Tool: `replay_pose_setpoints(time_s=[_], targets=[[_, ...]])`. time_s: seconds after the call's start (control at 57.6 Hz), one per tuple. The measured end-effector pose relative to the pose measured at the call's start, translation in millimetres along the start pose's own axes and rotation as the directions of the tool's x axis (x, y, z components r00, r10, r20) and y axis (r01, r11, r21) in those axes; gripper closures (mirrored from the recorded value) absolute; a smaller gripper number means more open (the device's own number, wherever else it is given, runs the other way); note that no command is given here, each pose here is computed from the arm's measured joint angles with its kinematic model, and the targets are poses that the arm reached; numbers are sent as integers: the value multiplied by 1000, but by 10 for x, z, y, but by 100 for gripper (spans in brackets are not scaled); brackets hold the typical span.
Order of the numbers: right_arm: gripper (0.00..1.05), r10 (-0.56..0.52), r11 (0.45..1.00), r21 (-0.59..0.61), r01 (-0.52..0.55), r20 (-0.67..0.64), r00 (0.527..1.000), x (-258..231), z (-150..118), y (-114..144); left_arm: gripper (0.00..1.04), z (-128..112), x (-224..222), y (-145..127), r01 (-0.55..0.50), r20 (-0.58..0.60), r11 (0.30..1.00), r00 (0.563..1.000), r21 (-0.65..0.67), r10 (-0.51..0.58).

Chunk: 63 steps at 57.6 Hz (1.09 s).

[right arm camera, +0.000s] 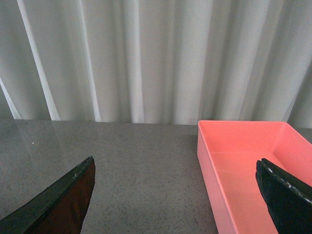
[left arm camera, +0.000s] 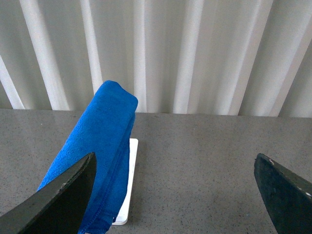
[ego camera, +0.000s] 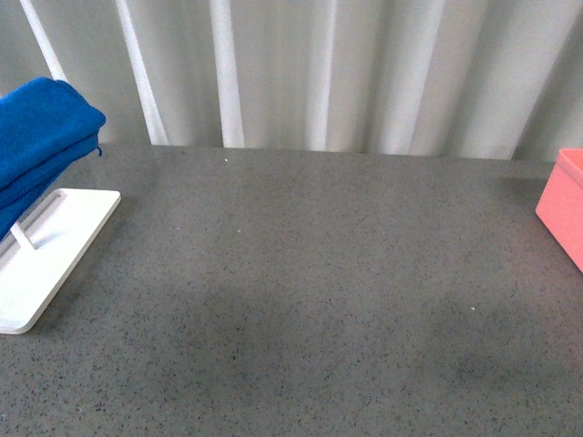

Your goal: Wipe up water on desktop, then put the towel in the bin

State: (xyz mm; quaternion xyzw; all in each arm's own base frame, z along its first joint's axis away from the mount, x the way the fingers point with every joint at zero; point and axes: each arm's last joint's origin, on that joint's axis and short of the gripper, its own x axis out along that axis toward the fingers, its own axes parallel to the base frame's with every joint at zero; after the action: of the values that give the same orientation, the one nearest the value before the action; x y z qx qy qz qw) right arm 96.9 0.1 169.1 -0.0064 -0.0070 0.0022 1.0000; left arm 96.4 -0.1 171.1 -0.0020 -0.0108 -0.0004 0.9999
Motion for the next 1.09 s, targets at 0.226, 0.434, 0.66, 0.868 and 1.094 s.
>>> replay_pose_setpoints(time_s=[0.226, 0.434, 0.66, 0.868, 1.094], targets=[[7, 0, 1000, 0, 0, 0, 1000, 0, 0, 0, 7, 0, 0, 0, 0, 0, 1000, 1000, 0, 0], [7, 0, 1000, 0, 0, 0, 1000, 0, 0, 0, 7, 0, 0, 0, 0, 0, 1000, 1000, 0, 0], [7, 0, 1000, 0, 0, 0, 1000, 0, 0, 0, 7, -26, 29, 3, -46, -360, 998, 933, -44, 27], [7, 0, 1000, 0, 0, 0, 1000, 0, 0, 0, 7, 238, 389, -119, -43, -405, 999, 914, -30, 27], [7, 0, 1000, 0, 0, 0, 1000, 0, 0, 0, 7, 731, 1597, -436, 59, -466, 998, 883, -2, -53]])
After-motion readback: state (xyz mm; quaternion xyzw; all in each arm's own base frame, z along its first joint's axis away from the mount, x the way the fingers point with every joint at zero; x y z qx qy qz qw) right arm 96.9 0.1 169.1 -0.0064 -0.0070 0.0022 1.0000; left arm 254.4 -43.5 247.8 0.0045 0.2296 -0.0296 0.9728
